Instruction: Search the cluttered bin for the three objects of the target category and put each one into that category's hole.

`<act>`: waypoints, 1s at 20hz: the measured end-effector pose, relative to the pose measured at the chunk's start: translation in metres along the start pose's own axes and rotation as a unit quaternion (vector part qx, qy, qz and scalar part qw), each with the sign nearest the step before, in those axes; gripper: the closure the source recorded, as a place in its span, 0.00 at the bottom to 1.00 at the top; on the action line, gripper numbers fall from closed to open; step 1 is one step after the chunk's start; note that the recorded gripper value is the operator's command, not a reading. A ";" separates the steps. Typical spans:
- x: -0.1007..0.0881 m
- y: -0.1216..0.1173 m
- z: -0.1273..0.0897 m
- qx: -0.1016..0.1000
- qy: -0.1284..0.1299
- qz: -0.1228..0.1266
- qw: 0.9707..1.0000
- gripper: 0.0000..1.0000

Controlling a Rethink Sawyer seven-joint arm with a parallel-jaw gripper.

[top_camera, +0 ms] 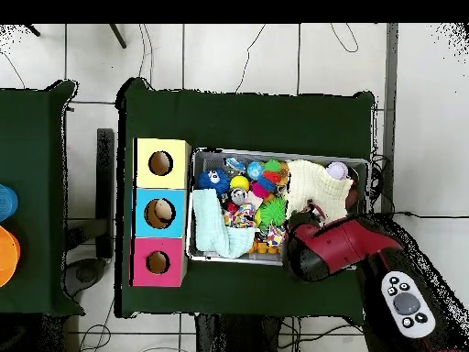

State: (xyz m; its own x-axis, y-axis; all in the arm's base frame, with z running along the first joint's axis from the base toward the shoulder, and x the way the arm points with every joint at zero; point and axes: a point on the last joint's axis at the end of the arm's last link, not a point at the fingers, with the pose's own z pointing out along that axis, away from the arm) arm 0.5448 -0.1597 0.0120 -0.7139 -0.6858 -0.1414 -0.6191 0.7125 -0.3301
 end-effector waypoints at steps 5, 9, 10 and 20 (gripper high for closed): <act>0.018 0.012 0.006 -0.043 -0.002 0.077 0.996 0.00; 0.020 0.021 0.001 -0.076 -0.014 0.130 0.988 0.00; 0.020 0.023 0.000 -0.085 -0.018 0.142 0.986 0.00; -0.009 0.043 -0.022 -0.165 -0.067 0.231 0.957 0.00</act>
State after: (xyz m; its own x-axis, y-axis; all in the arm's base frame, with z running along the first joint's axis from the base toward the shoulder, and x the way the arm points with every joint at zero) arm 0.5173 -0.1202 0.0193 -0.9019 -0.2831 -0.3262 -0.3324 0.9372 0.1056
